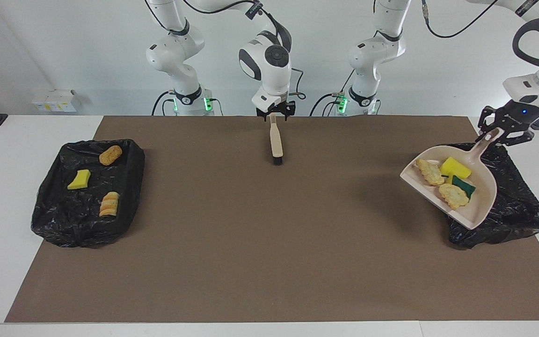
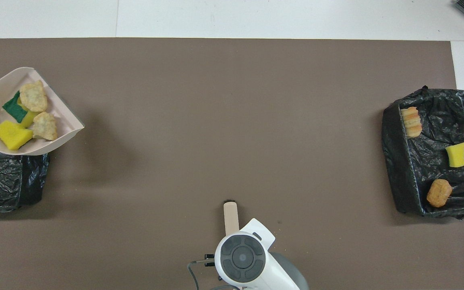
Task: Sweep and dump trash in bin
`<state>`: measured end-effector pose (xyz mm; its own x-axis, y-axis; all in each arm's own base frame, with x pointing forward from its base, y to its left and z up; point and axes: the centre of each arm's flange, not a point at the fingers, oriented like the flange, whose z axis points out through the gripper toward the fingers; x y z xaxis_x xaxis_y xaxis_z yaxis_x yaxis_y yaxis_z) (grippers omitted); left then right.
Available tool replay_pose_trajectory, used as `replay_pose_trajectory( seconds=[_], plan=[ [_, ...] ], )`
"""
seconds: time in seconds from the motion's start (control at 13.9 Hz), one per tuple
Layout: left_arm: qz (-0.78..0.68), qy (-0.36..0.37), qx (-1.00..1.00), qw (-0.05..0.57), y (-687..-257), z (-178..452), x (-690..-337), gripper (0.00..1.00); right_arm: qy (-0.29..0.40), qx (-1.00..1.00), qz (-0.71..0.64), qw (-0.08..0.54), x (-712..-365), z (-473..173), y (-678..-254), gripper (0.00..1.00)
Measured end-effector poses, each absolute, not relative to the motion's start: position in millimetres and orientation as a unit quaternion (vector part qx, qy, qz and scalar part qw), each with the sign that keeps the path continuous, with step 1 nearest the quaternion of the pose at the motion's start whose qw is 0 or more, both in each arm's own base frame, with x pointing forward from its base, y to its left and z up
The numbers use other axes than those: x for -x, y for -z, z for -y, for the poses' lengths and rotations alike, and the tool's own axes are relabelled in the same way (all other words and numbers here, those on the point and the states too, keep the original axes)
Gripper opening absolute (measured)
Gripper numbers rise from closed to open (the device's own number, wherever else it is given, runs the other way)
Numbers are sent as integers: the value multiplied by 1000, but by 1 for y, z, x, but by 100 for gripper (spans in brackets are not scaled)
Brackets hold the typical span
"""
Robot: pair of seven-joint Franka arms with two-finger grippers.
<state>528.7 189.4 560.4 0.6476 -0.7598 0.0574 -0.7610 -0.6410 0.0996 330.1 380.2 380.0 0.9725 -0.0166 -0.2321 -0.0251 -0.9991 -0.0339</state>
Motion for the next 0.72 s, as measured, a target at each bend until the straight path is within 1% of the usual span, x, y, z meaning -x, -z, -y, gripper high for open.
replay_pose_trajectory(
  seconds=[0.14, 0.29, 0.51, 0.72],
  plan=[
    [414, 23, -909, 37, -569, -211, -527, 33, -101, 995, -11, 15, -358, -370, -406, 100],
    [408, 29, -912, 23, -571, -240, -527, 33, -88, 996, 5, 11, -386, -353, -432, 100],
    [435, 39, -899, -24, -577, -285, -529, 33, -77, 996, 38, -3, -431, -312, -469, 100],
    [485, 54, -871, -57, -584, -313, -528, 33, -65, 996, 63, -12, -471, -270, -503, 100]
  ],
)
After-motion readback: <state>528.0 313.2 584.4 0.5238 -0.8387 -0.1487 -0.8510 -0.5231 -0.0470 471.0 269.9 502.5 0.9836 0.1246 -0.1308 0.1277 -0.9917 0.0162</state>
